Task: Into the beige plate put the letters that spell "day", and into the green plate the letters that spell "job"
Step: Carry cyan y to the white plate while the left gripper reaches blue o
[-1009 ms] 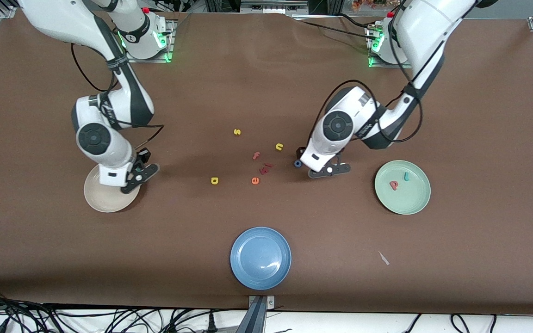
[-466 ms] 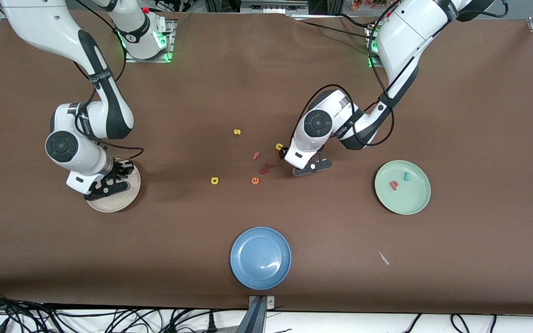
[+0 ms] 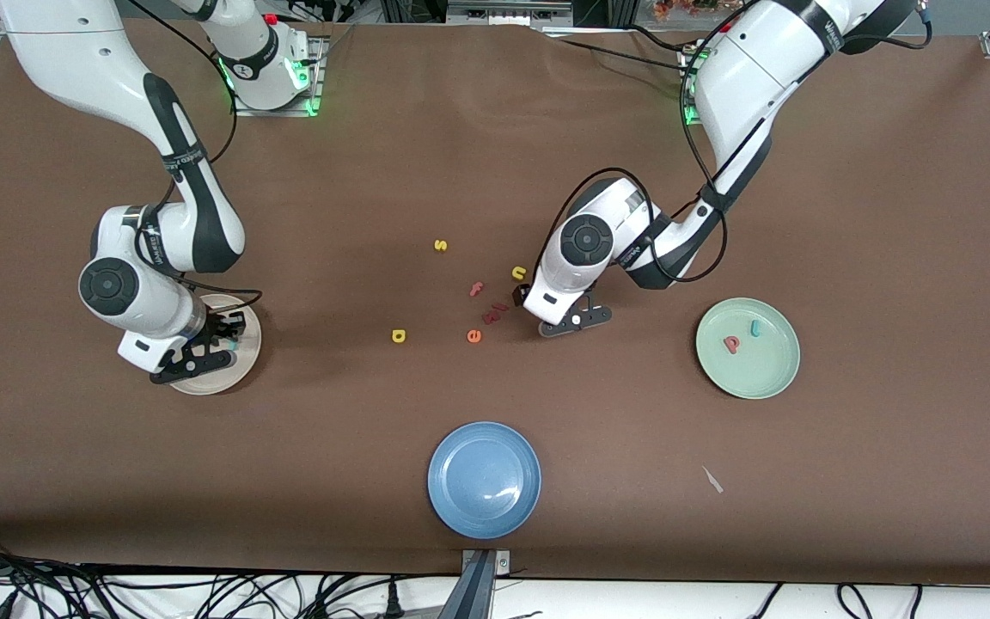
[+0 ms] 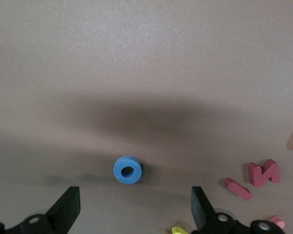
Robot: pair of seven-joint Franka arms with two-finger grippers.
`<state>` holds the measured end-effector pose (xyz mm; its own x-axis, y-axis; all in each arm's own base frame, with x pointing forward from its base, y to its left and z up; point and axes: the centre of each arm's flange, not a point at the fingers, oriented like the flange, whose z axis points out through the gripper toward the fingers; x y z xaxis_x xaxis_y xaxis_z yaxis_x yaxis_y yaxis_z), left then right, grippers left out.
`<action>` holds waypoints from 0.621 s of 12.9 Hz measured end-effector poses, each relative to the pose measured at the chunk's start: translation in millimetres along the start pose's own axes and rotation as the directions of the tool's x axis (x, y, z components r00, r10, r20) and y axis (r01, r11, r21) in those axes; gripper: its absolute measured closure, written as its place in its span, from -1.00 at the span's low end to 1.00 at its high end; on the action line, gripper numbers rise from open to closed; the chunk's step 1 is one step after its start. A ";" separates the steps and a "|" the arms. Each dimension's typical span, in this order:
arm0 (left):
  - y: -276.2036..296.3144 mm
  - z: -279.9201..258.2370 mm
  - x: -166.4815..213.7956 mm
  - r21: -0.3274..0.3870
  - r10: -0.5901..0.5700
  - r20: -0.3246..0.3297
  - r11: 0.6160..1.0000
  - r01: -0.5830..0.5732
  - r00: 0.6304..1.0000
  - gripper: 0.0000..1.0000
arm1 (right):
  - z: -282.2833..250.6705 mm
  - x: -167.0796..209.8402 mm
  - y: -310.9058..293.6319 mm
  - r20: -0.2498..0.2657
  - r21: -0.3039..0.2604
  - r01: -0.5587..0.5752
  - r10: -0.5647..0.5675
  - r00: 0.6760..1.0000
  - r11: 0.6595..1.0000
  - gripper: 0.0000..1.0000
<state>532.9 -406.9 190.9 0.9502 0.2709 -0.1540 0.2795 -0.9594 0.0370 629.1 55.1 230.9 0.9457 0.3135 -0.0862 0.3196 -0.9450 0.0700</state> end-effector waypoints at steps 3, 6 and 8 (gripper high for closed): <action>1.0 5.7 -0.5 0.019 0.030 -0.020 0.999 -0.030 0.999 -0.92 | -11.5 12.2 -34.1 -0.003 0.023 -0.030 0.031 1.000 0.999 -0.63; 0.1 11.0 -0.1 0.027 0.035 -0.018 0.999 -0.035 0.999 -0.22 | -22.6 23.6 -83.2 -0.020 0.058 -0.119 0.120 0.993 0.991 -1.00; -1.3 15.2 1.0 0.030 0.033 -0.014 0.999 -0.032 0.999 0.00 | -34.1 32.7 -125.9 -0.032 0.091 -0.190 0.193 0.981 0.978 -1.00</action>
<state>531.4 -406.6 175.7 0.9607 0.2402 -0.1391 0.2442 -0.9696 0.0122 621.8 187.5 253.1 0.9910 0.1279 -0.0396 0.1277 -0.9918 -0.0058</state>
